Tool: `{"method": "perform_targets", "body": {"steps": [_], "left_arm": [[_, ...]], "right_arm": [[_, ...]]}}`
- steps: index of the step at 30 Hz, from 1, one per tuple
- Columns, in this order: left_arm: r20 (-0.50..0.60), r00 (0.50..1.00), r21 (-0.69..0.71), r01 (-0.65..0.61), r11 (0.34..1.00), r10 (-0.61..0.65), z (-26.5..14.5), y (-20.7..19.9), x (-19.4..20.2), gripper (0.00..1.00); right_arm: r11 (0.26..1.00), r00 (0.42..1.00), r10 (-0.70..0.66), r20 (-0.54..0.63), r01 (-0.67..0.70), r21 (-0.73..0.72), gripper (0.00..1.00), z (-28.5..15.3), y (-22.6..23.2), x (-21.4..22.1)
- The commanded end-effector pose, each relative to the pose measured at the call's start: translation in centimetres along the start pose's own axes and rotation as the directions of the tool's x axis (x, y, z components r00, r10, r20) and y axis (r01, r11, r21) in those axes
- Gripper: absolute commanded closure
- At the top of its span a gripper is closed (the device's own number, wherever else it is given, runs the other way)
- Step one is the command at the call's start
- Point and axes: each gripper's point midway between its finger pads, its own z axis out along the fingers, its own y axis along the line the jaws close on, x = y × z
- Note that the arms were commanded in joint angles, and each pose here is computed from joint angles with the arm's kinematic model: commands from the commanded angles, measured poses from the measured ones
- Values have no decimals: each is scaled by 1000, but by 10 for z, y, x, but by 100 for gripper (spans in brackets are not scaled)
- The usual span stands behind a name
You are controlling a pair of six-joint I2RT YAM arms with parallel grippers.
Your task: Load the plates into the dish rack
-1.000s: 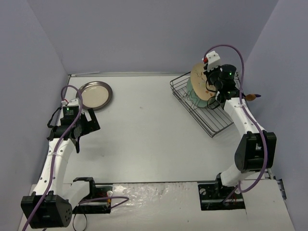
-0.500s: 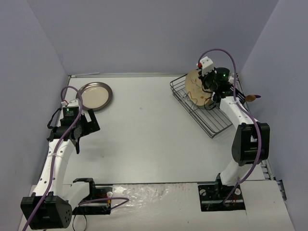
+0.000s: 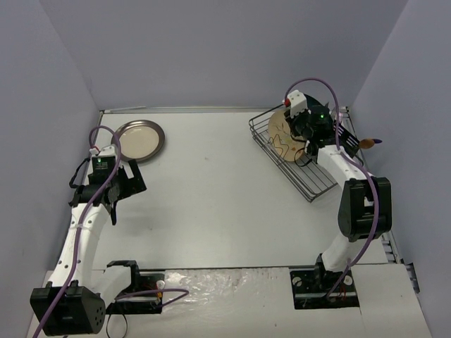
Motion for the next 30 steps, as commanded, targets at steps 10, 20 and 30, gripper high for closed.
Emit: {"method": "perform_targets", "body": {"steps": [10,20,30], "left_arm": [[86,996,-13,29,999,-28,-8,2,-25,3],[79,924,137,361,922,-374,25,-18,-49,3],[164,697,289,643,709,-698,110,-7,-98,4]], "right_arm": [[990,939,98,328,-127,68,5,-67,-25,-139],[772,668,633,392,-586,-248,0,-153,24,-162],[533,465,838,283,-591,-605,0,-194,103,-150]]}}
